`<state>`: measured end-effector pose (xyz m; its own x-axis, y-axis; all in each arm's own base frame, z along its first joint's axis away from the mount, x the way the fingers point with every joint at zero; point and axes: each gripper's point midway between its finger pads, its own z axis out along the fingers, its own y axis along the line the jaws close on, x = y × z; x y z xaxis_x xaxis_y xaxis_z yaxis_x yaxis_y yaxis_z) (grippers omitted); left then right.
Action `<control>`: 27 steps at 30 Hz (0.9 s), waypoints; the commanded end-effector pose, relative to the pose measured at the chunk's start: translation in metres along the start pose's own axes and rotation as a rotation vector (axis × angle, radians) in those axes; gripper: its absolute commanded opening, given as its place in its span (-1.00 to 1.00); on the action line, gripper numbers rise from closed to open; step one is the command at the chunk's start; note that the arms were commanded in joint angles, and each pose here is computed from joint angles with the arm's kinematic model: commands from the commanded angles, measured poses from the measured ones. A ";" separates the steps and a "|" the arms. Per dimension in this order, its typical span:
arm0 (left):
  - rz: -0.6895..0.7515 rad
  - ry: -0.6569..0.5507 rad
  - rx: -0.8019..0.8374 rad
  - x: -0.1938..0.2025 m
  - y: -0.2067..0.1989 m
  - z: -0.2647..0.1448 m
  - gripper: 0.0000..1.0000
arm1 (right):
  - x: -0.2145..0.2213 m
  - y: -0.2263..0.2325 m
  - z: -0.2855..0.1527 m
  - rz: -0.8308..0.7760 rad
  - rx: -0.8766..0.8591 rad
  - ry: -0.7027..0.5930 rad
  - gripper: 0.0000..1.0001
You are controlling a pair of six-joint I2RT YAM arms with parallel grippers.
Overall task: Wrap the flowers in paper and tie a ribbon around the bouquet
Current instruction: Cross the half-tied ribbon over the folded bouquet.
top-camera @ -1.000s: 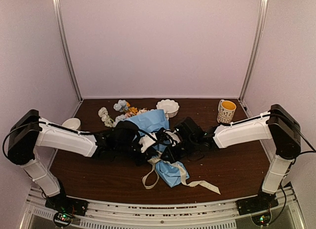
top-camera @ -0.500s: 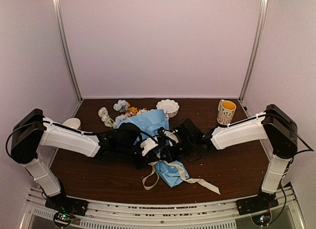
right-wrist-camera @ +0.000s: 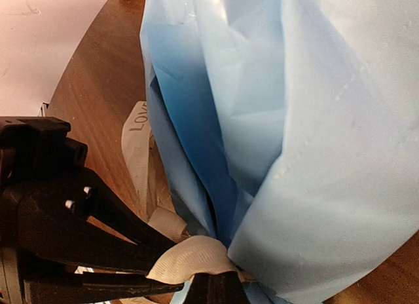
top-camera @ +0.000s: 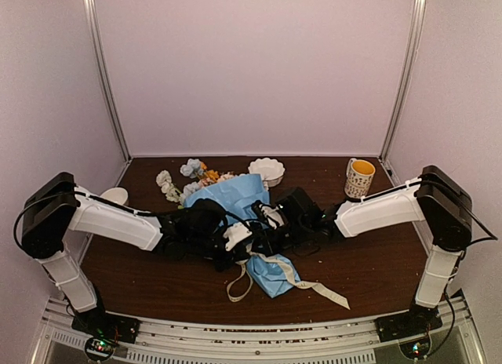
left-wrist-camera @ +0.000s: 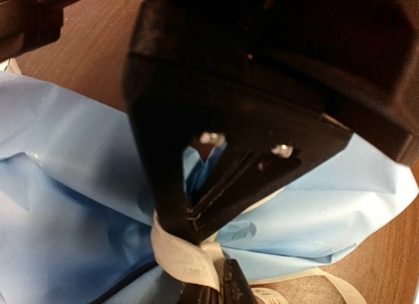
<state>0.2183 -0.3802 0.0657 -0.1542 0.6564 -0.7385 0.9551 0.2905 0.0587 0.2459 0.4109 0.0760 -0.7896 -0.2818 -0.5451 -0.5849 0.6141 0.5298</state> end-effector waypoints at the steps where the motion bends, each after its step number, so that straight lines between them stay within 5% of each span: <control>1: 0.011 0.029 -0.031 0.008 0.006 0.007 -0.82 | -0.014 0.010 -0.002 -0.003 -0.034 -0.041 -0.89; 4: 0.013 0.035 -0.049 0.011 0.008 0.005 -0.99 | -0.016 0.011 -0.009 0.002 -0.046 -0.043 -0.79; 14: -0.007 0.011 -0.168 0.008 0.025 -0.002 -1.00 | -0.021 0.005 -0.037 -0.031 -0.063 -0.020 -0.46; 27: 0.006 -0.042 -0.360 -0.004 0.051 -0.020 -1.00 | -0.035 0.012 -0.008 -0.079 -0.109 0.063 -0.38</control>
<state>0.2499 -0.3537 0.0635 -0.1561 0.6741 -0.7220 0.8520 0.4617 0.2469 0.2682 0.4179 0.1138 -0.7524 -0.3300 -0.5701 -0.6478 0.5274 0.5496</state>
